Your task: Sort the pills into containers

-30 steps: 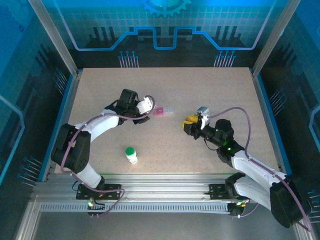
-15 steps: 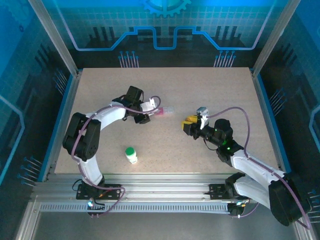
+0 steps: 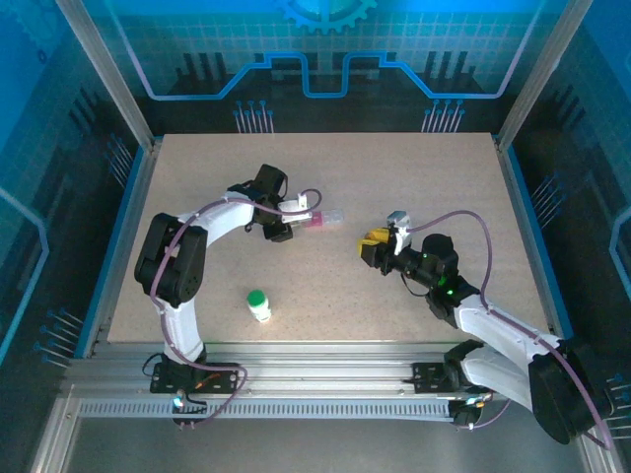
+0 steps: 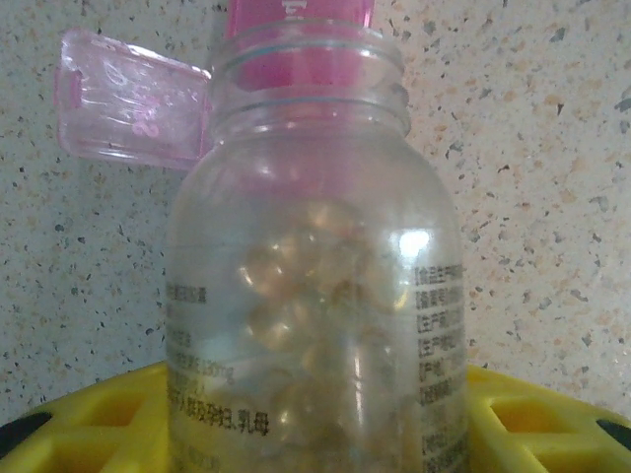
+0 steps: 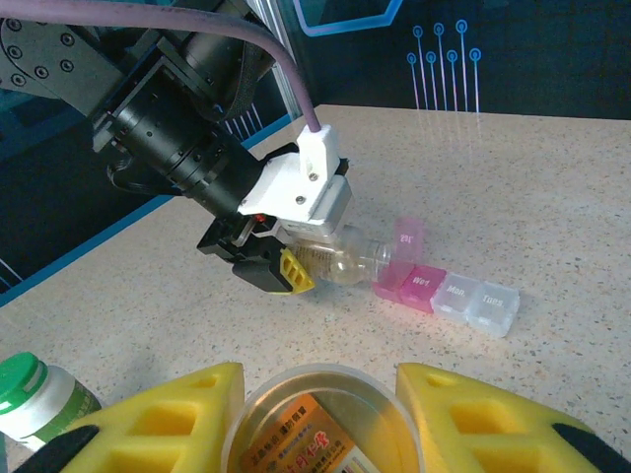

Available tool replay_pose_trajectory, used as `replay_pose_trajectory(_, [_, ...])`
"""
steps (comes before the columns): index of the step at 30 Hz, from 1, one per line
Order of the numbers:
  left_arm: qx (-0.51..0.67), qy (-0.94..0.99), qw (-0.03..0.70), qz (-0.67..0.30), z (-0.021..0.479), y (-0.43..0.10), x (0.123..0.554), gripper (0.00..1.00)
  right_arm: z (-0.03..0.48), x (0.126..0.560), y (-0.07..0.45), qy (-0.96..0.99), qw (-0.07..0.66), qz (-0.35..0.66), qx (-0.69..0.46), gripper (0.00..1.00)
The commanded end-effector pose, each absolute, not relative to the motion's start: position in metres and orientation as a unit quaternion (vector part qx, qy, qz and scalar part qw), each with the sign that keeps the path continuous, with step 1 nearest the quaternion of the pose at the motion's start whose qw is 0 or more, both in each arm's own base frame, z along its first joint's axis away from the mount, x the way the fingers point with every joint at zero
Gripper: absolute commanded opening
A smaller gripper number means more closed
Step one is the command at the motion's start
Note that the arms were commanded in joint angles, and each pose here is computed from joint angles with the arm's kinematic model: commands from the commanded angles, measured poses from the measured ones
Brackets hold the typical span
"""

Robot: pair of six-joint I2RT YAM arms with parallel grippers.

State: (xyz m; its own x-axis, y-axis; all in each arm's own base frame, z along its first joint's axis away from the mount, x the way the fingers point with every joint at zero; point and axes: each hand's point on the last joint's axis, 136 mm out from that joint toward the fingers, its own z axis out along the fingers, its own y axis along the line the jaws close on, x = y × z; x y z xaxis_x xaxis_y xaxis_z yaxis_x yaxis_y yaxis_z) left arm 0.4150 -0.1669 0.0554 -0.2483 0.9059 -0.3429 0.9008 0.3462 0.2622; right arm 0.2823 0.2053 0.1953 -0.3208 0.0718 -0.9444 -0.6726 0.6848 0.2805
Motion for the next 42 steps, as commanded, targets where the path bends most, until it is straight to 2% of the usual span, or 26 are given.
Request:
replay_pose_trajectory(1, [0.582, 0.787, 0.203, 0.016, 0.054, -0.16, 0.42, 0.0, 0.202, 0.282, 0.207, 0.728, 0.553, 0.349, -0.207, 0.0])
replay_pose_trajectory(42, [0.677, 0.715, 0.128, 0.116, 0.057, -0.158, 0.435, 0.0, 0.209, 0.274, 0.215, 0.717, 0.546, 0.374, -0.218, 0.0])
